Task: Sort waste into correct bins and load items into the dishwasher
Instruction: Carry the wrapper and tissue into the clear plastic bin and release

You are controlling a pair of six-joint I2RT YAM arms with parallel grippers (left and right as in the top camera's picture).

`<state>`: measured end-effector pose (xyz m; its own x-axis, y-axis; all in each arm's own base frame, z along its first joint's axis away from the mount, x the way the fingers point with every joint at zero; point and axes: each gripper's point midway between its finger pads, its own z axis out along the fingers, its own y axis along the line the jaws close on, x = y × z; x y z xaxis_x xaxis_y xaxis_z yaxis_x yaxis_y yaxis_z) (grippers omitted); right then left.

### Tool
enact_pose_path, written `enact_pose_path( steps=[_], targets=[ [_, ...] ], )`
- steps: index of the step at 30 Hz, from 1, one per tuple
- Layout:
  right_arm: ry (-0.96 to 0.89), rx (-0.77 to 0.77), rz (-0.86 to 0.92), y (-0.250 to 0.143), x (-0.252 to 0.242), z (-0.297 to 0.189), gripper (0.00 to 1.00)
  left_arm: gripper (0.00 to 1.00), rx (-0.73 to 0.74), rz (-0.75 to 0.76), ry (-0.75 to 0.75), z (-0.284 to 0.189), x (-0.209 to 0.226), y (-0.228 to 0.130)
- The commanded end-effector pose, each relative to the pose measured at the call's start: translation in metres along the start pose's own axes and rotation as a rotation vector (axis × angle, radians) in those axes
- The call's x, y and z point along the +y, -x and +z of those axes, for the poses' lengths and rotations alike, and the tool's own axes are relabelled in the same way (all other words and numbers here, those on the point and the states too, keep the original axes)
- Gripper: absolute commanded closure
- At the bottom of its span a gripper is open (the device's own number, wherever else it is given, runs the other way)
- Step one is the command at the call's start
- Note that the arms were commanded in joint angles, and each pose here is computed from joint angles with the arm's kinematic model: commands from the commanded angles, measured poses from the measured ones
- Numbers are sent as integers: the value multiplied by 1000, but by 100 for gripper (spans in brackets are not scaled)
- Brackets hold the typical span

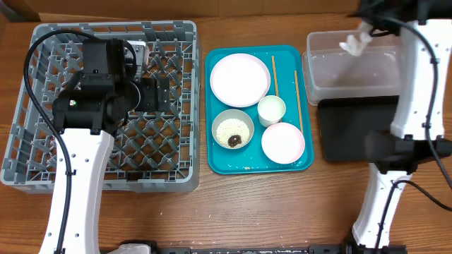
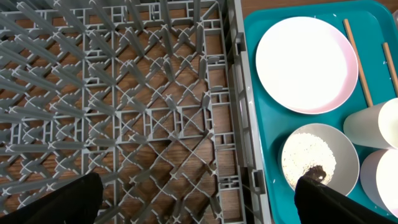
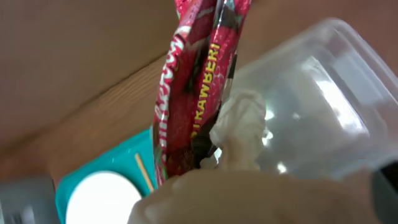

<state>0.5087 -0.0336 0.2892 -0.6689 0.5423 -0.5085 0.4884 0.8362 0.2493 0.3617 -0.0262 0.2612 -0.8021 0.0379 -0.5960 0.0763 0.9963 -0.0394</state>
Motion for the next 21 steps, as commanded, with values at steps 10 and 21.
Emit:
enact_pose_path(
  steps=[10, 21],
  targets=[
    [-285, 72, 528, -37, -55, 94, 96, 0, -12, -15, 6, -2, 2, 6],
    [-352, 149, 519, -73, -72, 140, 50, 0, -12, -15, 5, -2, 2, 6]
  ],
)
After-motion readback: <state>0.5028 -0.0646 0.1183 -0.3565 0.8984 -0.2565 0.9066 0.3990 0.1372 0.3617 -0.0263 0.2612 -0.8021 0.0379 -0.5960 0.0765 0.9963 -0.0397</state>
